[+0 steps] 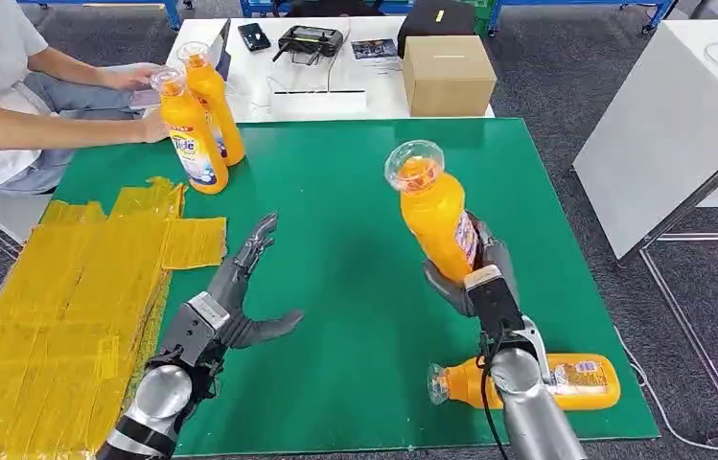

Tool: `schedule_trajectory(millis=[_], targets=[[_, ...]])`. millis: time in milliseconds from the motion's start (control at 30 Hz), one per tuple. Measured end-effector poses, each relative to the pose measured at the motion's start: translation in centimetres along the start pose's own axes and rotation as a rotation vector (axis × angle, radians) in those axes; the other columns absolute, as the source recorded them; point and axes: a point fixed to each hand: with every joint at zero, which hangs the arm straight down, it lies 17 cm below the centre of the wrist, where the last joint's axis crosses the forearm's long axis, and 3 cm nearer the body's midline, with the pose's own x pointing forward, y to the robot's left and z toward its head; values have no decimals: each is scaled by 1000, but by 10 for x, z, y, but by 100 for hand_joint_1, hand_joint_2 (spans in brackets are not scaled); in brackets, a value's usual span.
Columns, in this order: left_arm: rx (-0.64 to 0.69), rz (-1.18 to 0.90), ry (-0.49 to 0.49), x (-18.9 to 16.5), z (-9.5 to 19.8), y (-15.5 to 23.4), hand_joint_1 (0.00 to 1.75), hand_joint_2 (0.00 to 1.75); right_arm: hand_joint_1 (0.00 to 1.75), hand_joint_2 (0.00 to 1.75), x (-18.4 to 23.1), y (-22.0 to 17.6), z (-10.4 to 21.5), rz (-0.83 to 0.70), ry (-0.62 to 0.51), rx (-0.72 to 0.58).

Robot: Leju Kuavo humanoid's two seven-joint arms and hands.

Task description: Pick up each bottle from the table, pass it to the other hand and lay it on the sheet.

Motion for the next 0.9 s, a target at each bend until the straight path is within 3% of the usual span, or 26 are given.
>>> schedule_trajectory(millis=[233,567,900], targets=[[-34,10,-13,3,-6,-8,0,175,175,175,18,49,3,-192,-6,118],[-49,35,-22,7,-9,-13,0,175,175,175,28,91,9,-258,-2,216],[-66,105,-41,16,-17,-17,0,175,175,175,31,207,44,-291,61,500]])
